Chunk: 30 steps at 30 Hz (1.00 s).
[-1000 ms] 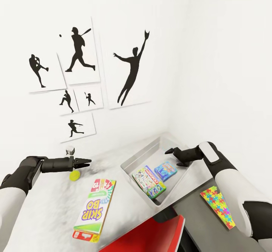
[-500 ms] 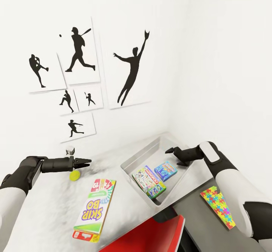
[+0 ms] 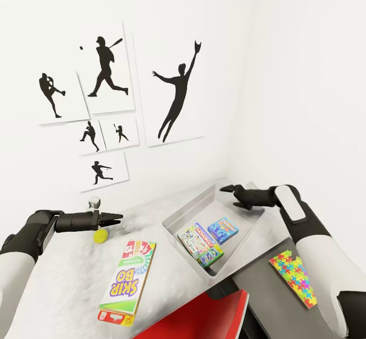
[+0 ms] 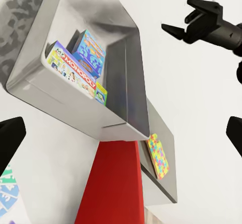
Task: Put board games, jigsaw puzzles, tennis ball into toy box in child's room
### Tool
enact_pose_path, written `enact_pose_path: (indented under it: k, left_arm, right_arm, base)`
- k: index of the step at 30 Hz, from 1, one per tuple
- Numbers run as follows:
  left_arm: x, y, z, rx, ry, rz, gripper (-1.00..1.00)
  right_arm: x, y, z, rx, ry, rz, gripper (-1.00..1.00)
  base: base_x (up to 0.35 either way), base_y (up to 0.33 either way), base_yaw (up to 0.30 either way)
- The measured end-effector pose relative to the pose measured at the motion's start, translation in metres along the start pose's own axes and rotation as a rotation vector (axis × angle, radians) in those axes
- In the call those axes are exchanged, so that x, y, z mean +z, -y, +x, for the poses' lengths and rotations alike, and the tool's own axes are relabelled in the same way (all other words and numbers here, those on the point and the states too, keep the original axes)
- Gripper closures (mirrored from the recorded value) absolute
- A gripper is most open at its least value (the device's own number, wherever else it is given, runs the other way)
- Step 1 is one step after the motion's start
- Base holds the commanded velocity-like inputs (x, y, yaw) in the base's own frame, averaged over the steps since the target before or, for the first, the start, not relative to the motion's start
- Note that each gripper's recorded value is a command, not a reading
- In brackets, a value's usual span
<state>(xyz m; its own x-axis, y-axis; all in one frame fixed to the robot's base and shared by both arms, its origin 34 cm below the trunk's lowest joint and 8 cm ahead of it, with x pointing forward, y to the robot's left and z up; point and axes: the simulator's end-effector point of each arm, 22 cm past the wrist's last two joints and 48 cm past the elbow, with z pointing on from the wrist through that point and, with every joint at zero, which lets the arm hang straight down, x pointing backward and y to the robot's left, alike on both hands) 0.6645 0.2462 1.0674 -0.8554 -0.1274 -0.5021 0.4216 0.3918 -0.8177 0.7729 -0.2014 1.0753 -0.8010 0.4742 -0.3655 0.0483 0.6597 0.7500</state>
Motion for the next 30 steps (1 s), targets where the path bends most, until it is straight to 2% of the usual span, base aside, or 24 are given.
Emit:
enact_pose_path:
  k: [4, 12, 14, 21, 26, 30]
  left_arm:
    - [0.000, 0.000, 0.000, 0.000, 0.000, 0.000, -1.00]
    - [-0.001, 0.002, -0.001, 0.005, 0.002, 0.000, -1.00]
    - [-0.002, 0.004, -0.002, 0.007, 0.003, 0.000, -1.00]
    - [-0.004, 0.009, -0.004, 0.017, 0.008, 0.001, -1.00]
    - [-0.006, 0.013, -0.006, 0.024, 0.012, 0.002, -1.00]
    - [-0.007, 0.016, -0.007, 0.030, 0.015, 0.003, -1.00]
  right_arm:
    - [-0.008, -0.018, 0.008, -0.013, 0.018, -0.076, -1.00]
    - [-0.039, -0.025, 0.013, -0.061, 0.062, -0.136, -1.00]
    - [-0.046, -0.027, 0.017, -0.056, 0.064, -0.166, -1.00]
    - [-0.069, -0.021, 0.030, 0.009, 0.094, -0.268, -1.00]
    - [-0.084, -0.019, 0.039, 0.028, 0.117, -0.314, -1.00]
    - [-0.104, -0.015, 0.050, 0.036, 0.148, -0.360, -1.00]
  base:
    - [0.000, 0.000, 0.000]
    - [0.000, 0.000, -0.007]
    - [0.000, 0.000, -0.053]
    - [0.000, 0.000, -0.086]
    - [0.000, 0.000, -0.097]
    - [0.000, 0.000, -0.104]
